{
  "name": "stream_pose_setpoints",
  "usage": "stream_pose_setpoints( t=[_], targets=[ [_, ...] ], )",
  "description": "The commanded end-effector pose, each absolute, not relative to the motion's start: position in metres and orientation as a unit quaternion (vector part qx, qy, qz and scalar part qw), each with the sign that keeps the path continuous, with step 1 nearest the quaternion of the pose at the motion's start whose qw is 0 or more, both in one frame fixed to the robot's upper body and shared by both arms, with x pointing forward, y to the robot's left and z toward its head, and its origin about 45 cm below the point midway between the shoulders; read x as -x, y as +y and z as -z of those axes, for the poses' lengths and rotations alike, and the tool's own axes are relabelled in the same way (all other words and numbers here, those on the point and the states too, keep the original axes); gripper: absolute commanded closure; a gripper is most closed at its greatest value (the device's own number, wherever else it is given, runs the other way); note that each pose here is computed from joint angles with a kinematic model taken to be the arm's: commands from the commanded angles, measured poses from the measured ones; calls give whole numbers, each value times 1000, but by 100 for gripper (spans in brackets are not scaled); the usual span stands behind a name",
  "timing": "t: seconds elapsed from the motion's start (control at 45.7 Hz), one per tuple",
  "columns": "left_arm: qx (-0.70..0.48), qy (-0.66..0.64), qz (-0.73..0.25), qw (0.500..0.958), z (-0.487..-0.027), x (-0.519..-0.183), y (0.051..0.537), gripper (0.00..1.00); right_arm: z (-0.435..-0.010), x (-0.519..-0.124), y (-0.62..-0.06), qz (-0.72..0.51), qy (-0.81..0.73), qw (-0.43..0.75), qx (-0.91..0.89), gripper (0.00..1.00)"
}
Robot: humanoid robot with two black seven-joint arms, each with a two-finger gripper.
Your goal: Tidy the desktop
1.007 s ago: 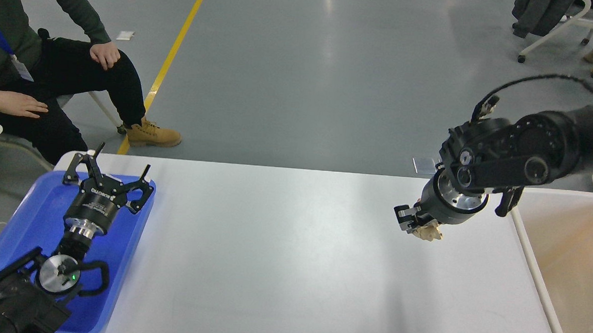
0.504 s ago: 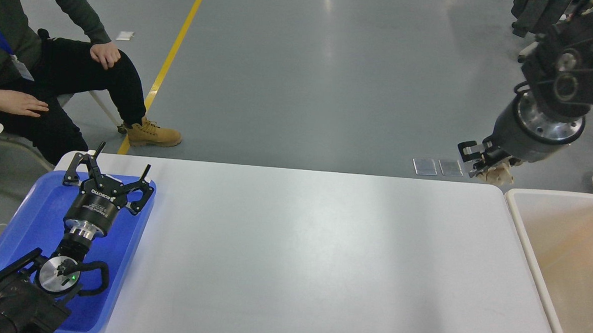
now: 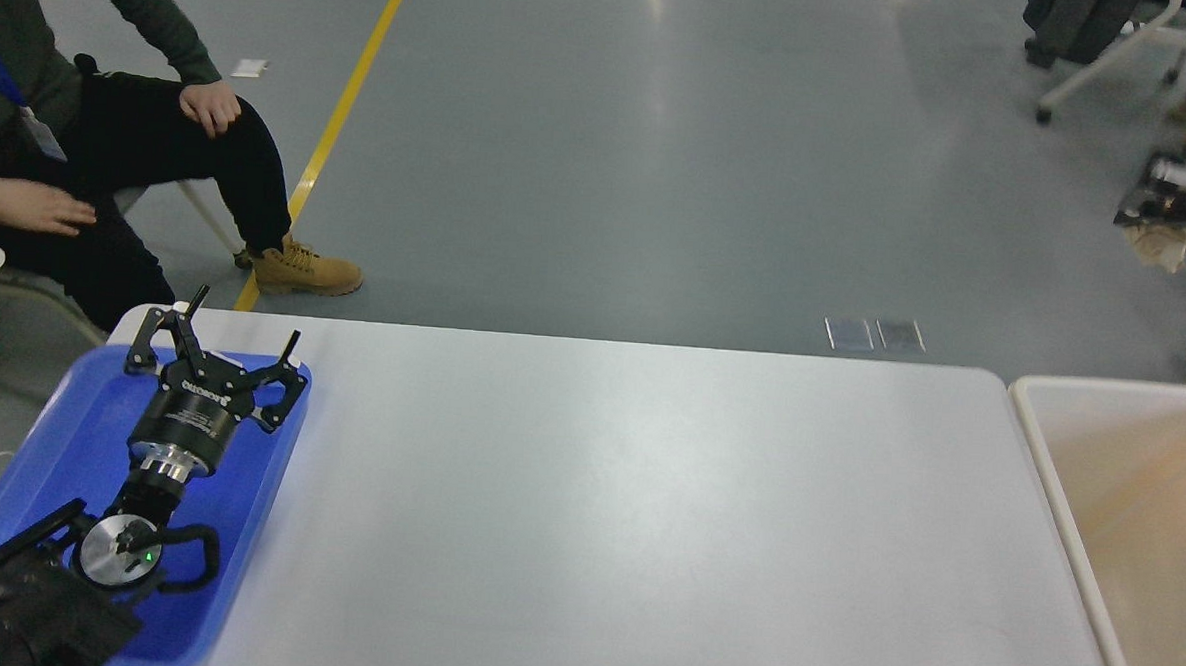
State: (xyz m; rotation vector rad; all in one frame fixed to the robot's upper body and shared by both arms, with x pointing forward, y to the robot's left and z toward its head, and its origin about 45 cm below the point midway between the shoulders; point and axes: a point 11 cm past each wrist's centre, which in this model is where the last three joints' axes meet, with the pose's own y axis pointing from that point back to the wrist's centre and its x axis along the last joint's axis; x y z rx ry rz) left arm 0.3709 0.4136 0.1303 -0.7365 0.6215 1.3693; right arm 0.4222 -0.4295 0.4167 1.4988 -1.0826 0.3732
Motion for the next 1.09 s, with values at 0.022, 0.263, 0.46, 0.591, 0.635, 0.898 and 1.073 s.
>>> stream_pose_setpoints(
  t=[0.022, 0.263, 0.46, 0.591, 0.635, 0.898, 1.073],
  targets=[
    [327, 275, -608, 669, -130, -371, 414, 1, -377, -409, -534, -111, -686, 490, -527, 100],
    [327, 275, -608, 669, -130, -371, 414, 1, -295, -404, -573, -39, -780, 440, -444, 100],
    [327, 275, -608, 669, -130, -371, 414, 1, -226, -392, -596, 34, -844, 392, -363, 100],
    [327, 275, -608, 669, -130, -371, 414, 1, -192, -386, -582, 75, -843, 382, -371, 100],
    [327, 275, -608, 669, -130, -371, 414, 1, -185, -382, -581, 88, -846, 375, -370, 100],
    [327, 275, -608, 669, -130, -371, 414, 1, -145, -360, -574, 152, -841, 354, -380, 100],
    [327, 275, -608, 669, -130, -371, 414, 1, -121, -344, -570, 176, -829, 361, -388, 100]
  ],
)
